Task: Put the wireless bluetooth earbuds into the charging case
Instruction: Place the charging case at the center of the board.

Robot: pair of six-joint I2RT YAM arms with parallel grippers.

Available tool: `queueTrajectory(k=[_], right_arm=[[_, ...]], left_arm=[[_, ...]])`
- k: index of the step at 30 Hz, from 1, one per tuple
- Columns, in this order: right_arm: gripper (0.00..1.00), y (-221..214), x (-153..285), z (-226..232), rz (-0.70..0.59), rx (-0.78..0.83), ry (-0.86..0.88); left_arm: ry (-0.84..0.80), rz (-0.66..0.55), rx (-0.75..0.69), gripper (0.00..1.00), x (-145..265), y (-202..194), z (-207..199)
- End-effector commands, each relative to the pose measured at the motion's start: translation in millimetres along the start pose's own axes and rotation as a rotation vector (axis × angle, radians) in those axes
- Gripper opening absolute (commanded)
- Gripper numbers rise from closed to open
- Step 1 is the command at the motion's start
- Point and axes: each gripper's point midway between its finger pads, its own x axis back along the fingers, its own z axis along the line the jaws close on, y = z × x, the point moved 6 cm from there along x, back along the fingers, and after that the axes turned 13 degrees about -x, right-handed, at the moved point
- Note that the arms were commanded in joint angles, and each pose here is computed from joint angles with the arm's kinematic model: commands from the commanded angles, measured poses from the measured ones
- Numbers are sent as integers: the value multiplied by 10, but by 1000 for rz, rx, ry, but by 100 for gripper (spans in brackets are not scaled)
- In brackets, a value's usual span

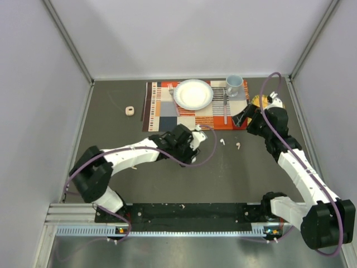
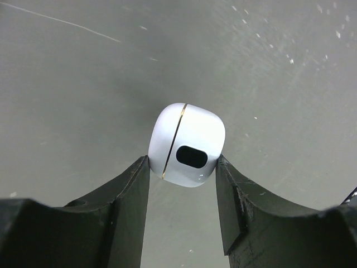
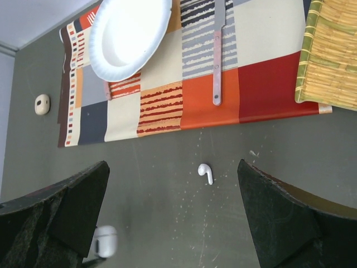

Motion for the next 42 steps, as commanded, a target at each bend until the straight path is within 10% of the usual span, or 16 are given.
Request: queueTrajectory(k=[1,20,42], right_arm=[[99,46,50,40,-28,29,2],[99,75,116,14,-64,33,-19],[99,103,158,-8,-49,150,-31]], left_arm=[[-84,2,-104,1,-211,106,-248],[-149,125,-273,17,-504,-23,-491],[159,63,-240,49,-239,40,-198]])
